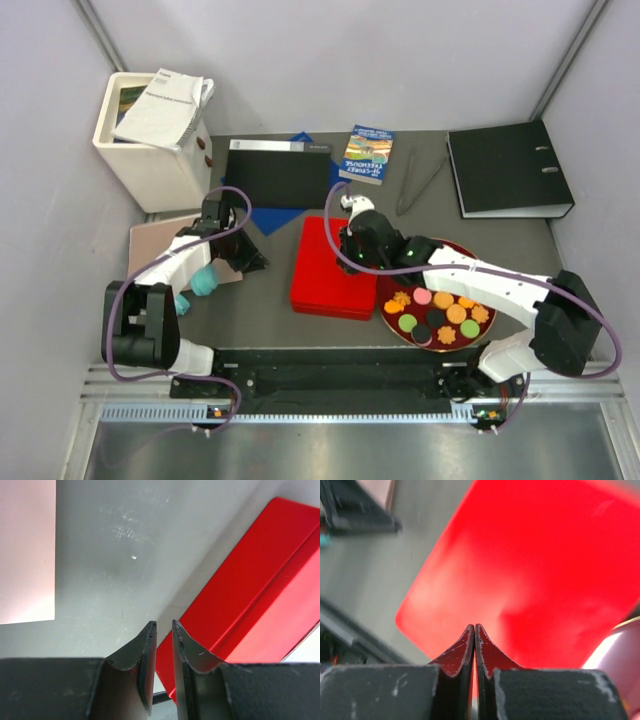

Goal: Pack the cookies

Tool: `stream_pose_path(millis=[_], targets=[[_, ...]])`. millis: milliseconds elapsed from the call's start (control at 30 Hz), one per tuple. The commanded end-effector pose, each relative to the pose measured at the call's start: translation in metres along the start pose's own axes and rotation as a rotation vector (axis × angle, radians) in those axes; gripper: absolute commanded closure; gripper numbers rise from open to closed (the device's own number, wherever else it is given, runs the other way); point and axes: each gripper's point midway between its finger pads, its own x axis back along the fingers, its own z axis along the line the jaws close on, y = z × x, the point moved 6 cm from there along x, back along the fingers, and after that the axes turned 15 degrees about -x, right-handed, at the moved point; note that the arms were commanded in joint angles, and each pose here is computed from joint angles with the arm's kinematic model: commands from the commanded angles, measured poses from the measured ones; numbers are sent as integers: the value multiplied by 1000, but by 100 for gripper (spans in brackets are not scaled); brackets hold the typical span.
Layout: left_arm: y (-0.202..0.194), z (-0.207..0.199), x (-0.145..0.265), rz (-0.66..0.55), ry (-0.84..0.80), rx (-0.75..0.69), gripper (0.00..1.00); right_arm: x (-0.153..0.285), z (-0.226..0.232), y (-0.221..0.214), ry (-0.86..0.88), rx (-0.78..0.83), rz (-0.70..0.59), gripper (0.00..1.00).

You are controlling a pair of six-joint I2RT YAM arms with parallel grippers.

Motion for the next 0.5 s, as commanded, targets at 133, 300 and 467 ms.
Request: stream_pose_path(millis=[133,300,467], targets=[[-4,-1,-5,5,-44,-23,76,6,31,-9,372,-173,12,100],[-7,-3,-9,24,-84,-20,75,1,28,-7,516,-343,40,100],[-6,-5,-12,41,-101,-16,75,-10,25,-16,592,-423,128,100]])
